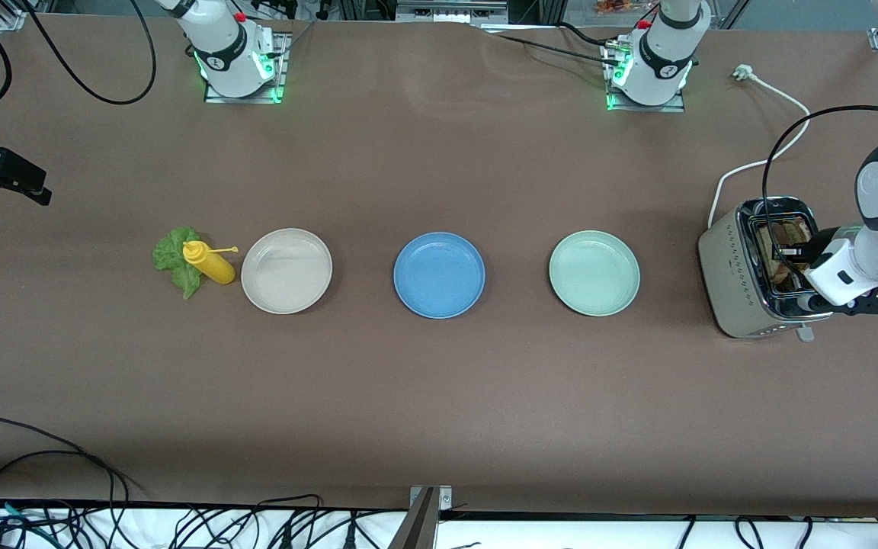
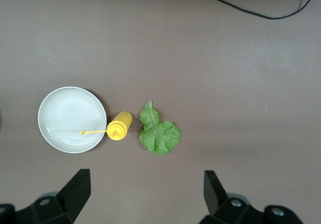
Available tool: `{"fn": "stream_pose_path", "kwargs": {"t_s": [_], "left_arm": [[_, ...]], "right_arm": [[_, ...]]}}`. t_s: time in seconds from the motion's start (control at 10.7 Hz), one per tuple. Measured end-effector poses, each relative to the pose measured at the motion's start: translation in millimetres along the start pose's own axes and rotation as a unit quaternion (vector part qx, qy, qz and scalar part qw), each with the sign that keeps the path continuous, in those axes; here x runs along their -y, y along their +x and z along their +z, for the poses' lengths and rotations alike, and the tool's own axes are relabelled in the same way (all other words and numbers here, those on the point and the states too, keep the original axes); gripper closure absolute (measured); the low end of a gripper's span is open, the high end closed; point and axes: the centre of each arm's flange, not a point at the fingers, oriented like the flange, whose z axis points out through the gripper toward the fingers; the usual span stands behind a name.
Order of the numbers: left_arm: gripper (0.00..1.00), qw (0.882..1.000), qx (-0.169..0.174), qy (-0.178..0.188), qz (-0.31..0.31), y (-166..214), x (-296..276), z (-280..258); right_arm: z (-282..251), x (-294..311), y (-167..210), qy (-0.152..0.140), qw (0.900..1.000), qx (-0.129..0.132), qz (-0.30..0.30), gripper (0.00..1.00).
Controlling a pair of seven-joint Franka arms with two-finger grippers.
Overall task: Make sandwich in blue plate with both arms
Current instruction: 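Grasp a bread slice in the toaster with the left gripper, then lift the bread slice out of the toaster with the left gripper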
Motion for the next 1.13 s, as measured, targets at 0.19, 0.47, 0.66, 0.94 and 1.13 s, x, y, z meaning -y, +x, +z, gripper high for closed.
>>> {"fn": "stream_pose_path", "kwargs": {"t_s": [0.19,0.47,0.66,0.94,1.13], "left_arm": [[0.92,1.0,-0.013,0.003,0.0,0,-1,-14],[0.92,0.999,-0.041,0.009,0.006,-10,-9,-47],[0.92,0.998,-0.061,0.013,0.006,-19,-12,-71],[0.92,0.995,-0.087,0.021,0.035,-33,-17,-102],[0.92,0.993,-0.102,0.027,0.053,-37,-27,-117]], "right_arm": [[0,0,0,0.0,1.0,0.0,0.0,0.0],[0,0,0,0.0,1.0,0.0,0.0,0.0],[0,0,0,0.0,1.0,0.0,0.0,0.0],[0,0,0,0.0,1.0,0.0,0.0,0.0],[0,0,0,0.0,1.0,0.0,0.0,0.0]]}}
